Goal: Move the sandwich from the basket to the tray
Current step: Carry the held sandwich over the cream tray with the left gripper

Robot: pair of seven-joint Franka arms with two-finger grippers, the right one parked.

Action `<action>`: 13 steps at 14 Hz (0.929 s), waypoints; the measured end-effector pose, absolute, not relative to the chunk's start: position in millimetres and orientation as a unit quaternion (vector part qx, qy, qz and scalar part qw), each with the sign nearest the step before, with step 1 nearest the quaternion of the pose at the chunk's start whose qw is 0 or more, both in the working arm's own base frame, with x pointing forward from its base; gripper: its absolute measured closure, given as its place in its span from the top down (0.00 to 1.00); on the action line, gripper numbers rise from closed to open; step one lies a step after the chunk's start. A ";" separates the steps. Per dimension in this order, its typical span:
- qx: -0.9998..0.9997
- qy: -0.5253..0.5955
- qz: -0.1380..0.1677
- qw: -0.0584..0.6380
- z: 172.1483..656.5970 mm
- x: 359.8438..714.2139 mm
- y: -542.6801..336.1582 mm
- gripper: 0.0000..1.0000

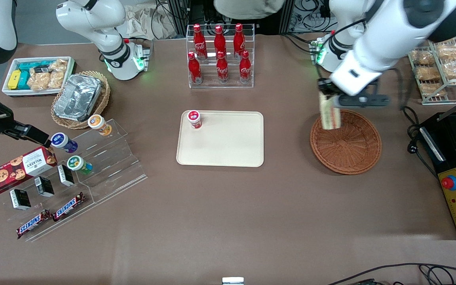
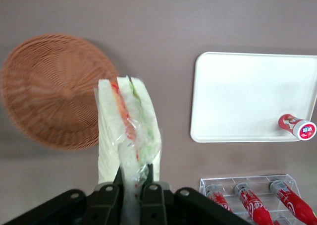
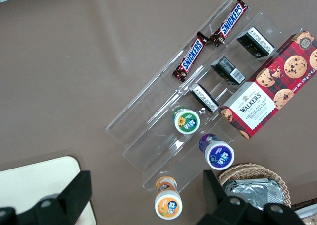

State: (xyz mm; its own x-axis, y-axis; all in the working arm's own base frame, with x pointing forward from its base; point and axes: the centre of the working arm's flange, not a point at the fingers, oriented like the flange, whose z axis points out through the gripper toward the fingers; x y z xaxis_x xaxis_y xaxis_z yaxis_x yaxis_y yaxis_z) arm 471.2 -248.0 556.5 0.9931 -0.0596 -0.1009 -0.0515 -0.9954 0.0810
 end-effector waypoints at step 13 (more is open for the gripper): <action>0.986 -0.110 -0.017 0.124 353.0 454.8 -430.4 0.15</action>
State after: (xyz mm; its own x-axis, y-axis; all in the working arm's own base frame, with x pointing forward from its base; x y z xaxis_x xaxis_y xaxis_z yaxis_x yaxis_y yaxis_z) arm 454.8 -430.4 353.0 0.9754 -0.2204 -0.0063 -0.2120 -0.9452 0.2482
